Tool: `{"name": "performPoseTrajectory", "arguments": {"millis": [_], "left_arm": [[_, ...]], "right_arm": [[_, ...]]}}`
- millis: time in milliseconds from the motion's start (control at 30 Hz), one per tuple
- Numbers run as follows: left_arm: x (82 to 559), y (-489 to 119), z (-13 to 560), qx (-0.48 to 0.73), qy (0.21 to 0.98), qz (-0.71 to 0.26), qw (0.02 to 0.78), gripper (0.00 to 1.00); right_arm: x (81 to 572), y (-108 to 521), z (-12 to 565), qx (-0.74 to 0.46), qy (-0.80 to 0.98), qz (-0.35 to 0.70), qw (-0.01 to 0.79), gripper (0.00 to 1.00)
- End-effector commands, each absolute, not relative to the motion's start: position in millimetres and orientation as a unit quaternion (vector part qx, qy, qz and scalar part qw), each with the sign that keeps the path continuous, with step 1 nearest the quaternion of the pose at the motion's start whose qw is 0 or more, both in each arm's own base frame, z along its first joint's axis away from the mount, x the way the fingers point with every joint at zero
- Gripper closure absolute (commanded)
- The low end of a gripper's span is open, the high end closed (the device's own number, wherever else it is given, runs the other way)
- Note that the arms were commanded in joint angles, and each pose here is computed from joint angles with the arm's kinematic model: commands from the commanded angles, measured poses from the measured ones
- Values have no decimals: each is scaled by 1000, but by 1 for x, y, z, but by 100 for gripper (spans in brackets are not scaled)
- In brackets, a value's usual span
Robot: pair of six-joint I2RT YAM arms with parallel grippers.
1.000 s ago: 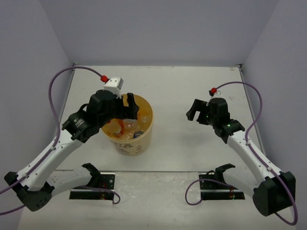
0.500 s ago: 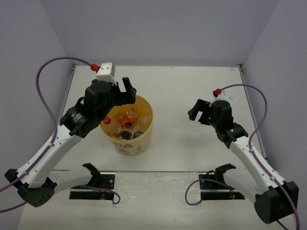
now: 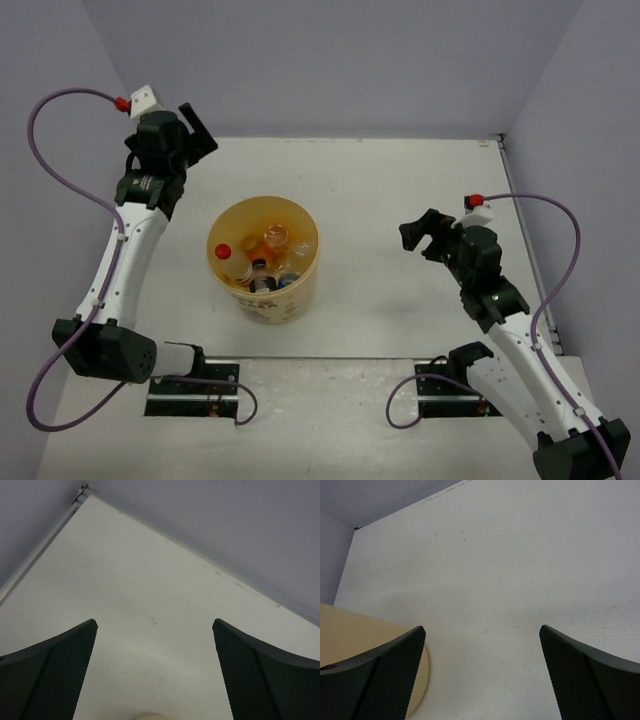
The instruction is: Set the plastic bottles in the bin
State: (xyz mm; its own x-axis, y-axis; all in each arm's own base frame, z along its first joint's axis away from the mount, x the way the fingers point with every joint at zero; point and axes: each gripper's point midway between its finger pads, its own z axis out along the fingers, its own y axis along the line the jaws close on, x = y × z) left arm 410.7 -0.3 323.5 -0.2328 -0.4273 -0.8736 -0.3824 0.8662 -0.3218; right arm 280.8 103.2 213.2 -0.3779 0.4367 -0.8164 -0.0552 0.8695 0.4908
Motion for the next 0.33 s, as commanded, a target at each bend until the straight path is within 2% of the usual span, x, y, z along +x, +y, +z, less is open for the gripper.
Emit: {"name": "performPoseTrajectory", "arguments": {"millis": [0,300], "left_arm": [[383,23,326,-302,744,-39,595,0],[372,20,287,-292,772,-41,563,0]], "right_arm": [[286,102,235,117,762,241,590,1],[279,101,238,113,750,249,602,1]]}}
